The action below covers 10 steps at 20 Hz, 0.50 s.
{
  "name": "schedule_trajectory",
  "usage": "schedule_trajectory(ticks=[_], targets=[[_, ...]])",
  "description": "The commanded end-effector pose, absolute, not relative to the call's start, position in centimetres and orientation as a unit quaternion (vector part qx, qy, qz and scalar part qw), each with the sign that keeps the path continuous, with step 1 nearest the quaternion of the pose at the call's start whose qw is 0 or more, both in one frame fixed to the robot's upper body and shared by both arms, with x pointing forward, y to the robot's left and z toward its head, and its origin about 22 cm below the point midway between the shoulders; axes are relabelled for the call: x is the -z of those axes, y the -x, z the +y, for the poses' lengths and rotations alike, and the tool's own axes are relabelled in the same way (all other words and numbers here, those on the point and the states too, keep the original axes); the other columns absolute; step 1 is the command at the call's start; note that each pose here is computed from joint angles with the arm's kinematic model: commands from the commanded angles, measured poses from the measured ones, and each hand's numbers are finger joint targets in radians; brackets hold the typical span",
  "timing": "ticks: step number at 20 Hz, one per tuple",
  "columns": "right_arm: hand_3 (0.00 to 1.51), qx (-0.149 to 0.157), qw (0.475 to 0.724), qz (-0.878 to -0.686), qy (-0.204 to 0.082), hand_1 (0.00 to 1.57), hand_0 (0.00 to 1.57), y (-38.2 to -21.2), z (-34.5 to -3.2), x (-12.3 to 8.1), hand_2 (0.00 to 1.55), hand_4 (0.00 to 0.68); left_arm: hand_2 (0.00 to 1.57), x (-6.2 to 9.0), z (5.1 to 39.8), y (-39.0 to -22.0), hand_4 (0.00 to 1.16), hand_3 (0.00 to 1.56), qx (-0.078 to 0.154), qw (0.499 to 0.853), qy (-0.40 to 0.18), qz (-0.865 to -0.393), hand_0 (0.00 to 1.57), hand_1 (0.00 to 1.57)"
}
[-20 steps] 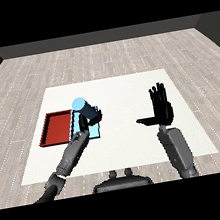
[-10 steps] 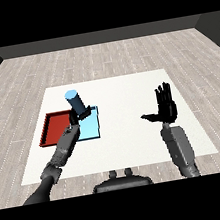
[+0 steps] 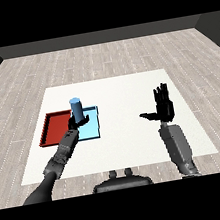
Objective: Pick the blue can and put it in the blue box
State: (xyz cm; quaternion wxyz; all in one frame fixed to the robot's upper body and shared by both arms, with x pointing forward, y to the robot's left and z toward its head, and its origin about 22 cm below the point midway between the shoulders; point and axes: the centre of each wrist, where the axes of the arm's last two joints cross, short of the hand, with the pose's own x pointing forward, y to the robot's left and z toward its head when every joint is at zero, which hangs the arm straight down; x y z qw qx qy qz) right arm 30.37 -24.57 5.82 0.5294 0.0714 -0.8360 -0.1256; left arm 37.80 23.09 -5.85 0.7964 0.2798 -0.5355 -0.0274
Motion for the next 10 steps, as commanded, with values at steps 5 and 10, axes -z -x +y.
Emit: schedule_trajectory(ticks=[5, 10], targets=[[0.00, 0.128, 0.529, -0.835, -0.077, 0.00, 0.00, -30.2, -25.0, -5.7, 0.00, 0.000, 0.89, 10.8, 24.0, -33.4, 0.89, 0.81, 0.046, 0.849, -0.268, -0.452, 0.90, 0.90], [0.00, 0.130, 0.528, -0.835, -0.083, 0.00, 0.00, -30.7, -25.4, -5.4, 0.00, 0.000, 0.24, 9.7, 24.7, -34.5, 0.67, 0.28, 0.084, 0.849, -0.267, -0.448, 0.00, 0.00]])
